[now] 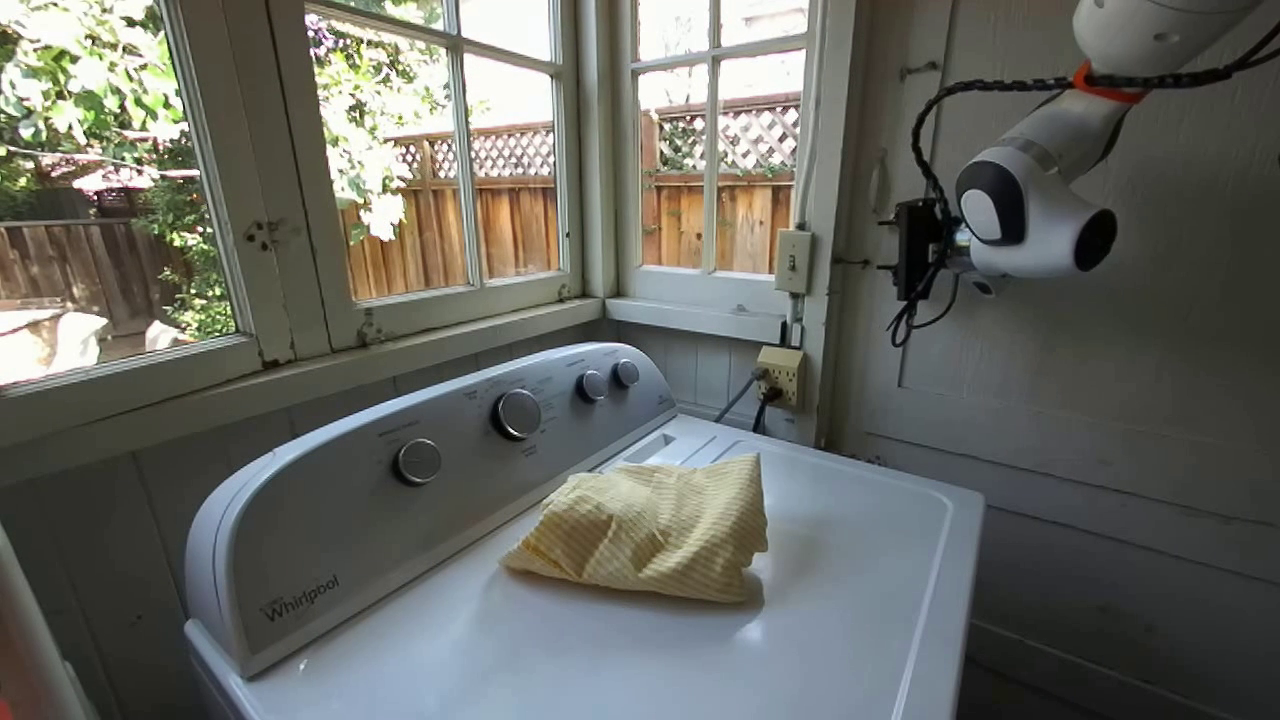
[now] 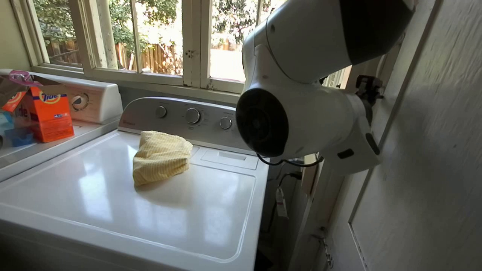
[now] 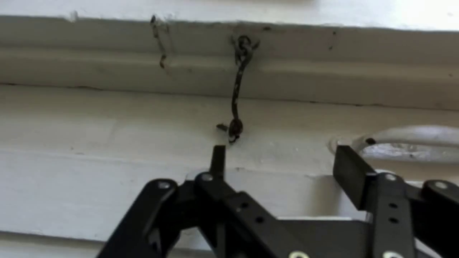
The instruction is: Unlatch the hook on the door
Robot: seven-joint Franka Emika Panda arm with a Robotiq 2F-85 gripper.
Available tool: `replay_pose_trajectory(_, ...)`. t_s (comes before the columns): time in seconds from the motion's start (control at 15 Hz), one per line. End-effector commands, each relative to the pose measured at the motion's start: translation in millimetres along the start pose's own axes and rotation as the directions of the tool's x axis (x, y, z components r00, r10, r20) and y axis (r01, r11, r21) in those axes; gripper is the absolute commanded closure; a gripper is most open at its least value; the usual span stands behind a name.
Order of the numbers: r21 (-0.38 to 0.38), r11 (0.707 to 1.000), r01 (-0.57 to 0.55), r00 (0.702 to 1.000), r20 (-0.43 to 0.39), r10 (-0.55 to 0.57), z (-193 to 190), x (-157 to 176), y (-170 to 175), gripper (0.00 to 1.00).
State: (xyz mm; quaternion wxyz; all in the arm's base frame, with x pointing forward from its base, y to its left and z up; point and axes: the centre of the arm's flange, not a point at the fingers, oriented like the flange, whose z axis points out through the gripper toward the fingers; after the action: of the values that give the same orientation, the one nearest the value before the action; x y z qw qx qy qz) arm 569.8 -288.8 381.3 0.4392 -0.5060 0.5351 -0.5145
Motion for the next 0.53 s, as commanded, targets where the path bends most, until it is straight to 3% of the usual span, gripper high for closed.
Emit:
replay_pose_trajectory(0.0, 0.011, 1.0, 0.02, 1.0, -0.017, -0.02, 10.5, -13.3, 16.1, 0.4)
replay_pose_trajectory(0.07, 0.0, 1.0, 0.026, 1.0, -0.004, -0.026, 8.4, -15.1, 17.6, 0.39)
replay_pose_trajectory(0.13, -0.02, 0.999, 0.032, 0.999, 0.007, -0.031, 5.6, -16.2, 20.4, 0.32)
replay_pose_trajectory(0.33, -0.044, 0.998, 0.038, 0.999, 0.033, -0.036, 3.9, -23.4, 31.0, 0.34)
replay_pose_trajectory(0.4, -0.052, 0.998, 0.034, 0.999, 0.044, -0.032, 3.8, -26.7, 33.5, 0.29)
replay_pose_trajectory(0.47, -0.051, 0.998, 0.029, 0.998, 0.049, -0.027, 4.8, -29.2, 35.0, 0.31)
